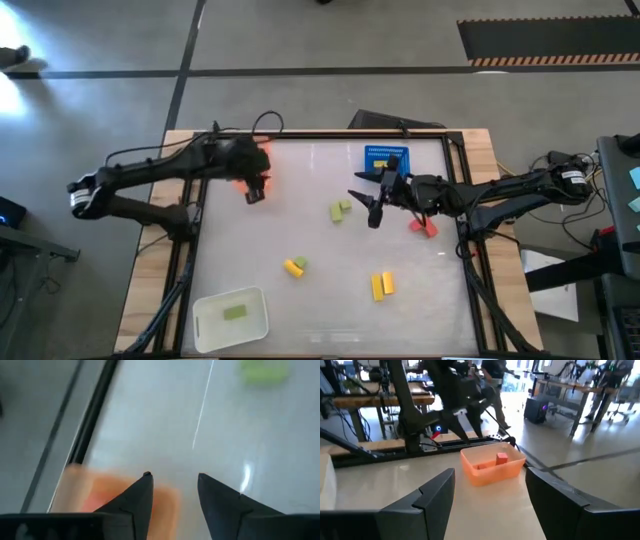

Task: Sort & place blocks by color
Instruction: Put the green wooden block into the white bin

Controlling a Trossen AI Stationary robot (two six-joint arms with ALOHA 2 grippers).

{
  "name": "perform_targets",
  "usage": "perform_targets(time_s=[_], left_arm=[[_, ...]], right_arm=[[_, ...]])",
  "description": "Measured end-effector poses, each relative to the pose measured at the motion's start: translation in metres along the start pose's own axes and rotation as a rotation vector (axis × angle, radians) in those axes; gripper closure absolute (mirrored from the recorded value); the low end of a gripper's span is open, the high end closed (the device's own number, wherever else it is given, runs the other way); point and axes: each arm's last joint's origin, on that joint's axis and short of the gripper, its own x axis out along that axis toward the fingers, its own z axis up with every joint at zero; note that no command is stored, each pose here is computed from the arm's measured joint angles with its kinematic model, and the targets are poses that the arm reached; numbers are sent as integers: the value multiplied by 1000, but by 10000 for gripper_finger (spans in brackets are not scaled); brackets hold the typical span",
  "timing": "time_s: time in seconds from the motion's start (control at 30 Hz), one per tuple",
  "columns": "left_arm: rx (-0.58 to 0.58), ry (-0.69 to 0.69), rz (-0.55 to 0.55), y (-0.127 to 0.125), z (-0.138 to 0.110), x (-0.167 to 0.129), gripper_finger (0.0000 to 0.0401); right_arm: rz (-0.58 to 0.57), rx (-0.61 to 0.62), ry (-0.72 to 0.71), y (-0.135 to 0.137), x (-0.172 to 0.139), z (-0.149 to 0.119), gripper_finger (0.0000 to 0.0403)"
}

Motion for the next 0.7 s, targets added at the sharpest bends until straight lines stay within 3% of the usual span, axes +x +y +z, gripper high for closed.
perform_targets(time_s=[0.17,0.3,0.43,0.7], left_arm=[[-38,-244,-60,-25,2,-16,272],[-58,-389,-114,-40,-3,-20,272],[-86,-491,-148,-49,-7,-22,272],[-98,-552,-154,-50,-9,-23,272]], right_arm=[[-1,14,47,1,4,-8,172],[-16,-110,226,-3,6,-17,181],[-51,-124,413,-14,12,-18,191],[158,-134,651,-35,38,-37,197]])
